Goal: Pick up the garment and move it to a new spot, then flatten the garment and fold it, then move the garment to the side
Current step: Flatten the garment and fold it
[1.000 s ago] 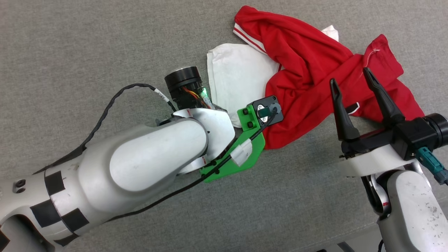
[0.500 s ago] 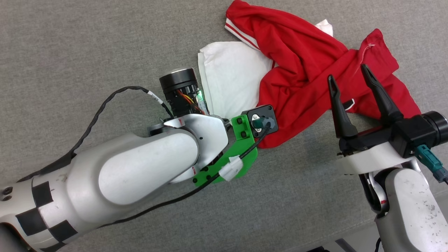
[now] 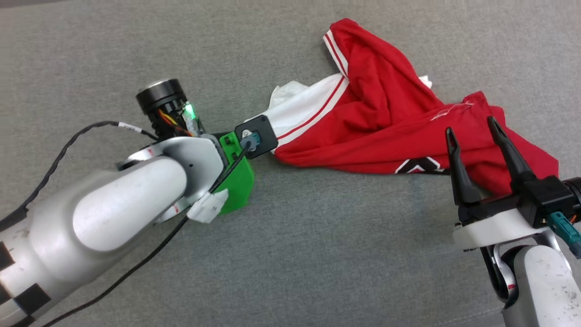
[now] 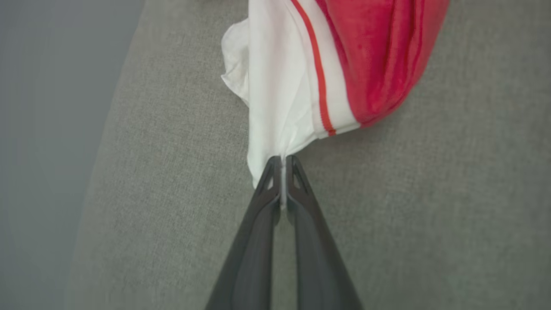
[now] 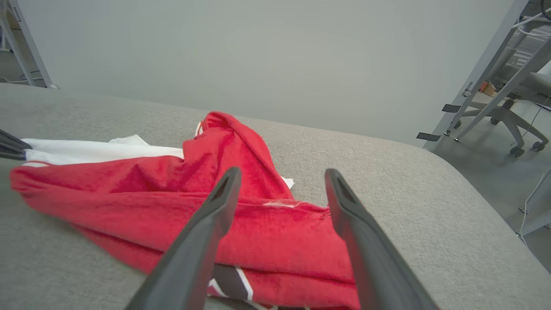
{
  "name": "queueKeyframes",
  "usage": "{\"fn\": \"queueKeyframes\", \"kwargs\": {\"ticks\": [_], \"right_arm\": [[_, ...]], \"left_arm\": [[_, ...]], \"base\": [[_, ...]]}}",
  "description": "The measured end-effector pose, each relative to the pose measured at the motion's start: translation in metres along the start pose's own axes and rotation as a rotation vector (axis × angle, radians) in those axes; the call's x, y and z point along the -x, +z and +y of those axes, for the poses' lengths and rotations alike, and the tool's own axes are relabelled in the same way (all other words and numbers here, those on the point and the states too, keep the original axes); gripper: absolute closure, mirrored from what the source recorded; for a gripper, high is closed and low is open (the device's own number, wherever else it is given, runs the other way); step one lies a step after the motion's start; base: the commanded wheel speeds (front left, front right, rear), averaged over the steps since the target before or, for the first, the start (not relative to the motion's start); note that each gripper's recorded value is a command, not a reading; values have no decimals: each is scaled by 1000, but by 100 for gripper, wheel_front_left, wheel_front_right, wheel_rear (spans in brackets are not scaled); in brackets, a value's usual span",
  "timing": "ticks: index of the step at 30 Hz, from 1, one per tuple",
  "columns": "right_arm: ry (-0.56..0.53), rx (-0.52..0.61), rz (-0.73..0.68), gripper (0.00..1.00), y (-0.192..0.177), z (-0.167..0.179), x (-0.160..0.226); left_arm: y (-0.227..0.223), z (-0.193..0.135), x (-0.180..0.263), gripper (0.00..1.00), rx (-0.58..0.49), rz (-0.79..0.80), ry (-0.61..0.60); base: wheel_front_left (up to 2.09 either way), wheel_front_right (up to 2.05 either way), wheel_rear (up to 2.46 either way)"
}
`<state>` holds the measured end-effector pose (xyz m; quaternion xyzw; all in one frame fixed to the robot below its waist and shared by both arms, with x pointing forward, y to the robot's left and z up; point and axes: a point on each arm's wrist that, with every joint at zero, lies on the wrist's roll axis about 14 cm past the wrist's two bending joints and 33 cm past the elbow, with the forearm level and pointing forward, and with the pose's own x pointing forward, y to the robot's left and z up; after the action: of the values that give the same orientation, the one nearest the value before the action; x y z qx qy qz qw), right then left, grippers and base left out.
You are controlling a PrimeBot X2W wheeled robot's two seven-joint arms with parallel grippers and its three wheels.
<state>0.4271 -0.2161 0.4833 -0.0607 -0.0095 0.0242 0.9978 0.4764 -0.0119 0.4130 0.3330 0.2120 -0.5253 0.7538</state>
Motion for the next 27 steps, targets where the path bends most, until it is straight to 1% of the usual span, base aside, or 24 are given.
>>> {"fn": "queueKeyframes", "kwargs": {"ticks": [6, 15, 19, 22, 25, 26, 27], "right_arm": [[35, -16, -27, 0, 9, 13, 2], [80, -36, -50, 0, 17, 30, 5], [84, -40, -52, 0, 18, 32, 7], [86, -43, -48, 0, 18, 34, 10], [84, -43, -44, 0, 18, 33, 12], [84, -43, -44, 0, 19, 33, 12], [84, -43, -46, 0, 20, 33, 13]], "left_arm": [[-46, -11, 35, 100, 103, 69, 85], [-117, -48, 87, 100, 381, 170, 220], [-136, -65, 103, 100, 478, 197, 259], [-144, -76, 109, 100, 531, 205, 275], [-144, -77, 113, 100, 552, 192, 303], [-142, -77, 113, 98, 565, 176, 317], [-140, -77, 114, 13, 582, 163, 331]], "base": [[0, 0, 0], [0, 0, 0], [0, 0, 0], [0, 0, 0], [0, 0, 0], [0, 0, 0], [0, 0, 0]]}}
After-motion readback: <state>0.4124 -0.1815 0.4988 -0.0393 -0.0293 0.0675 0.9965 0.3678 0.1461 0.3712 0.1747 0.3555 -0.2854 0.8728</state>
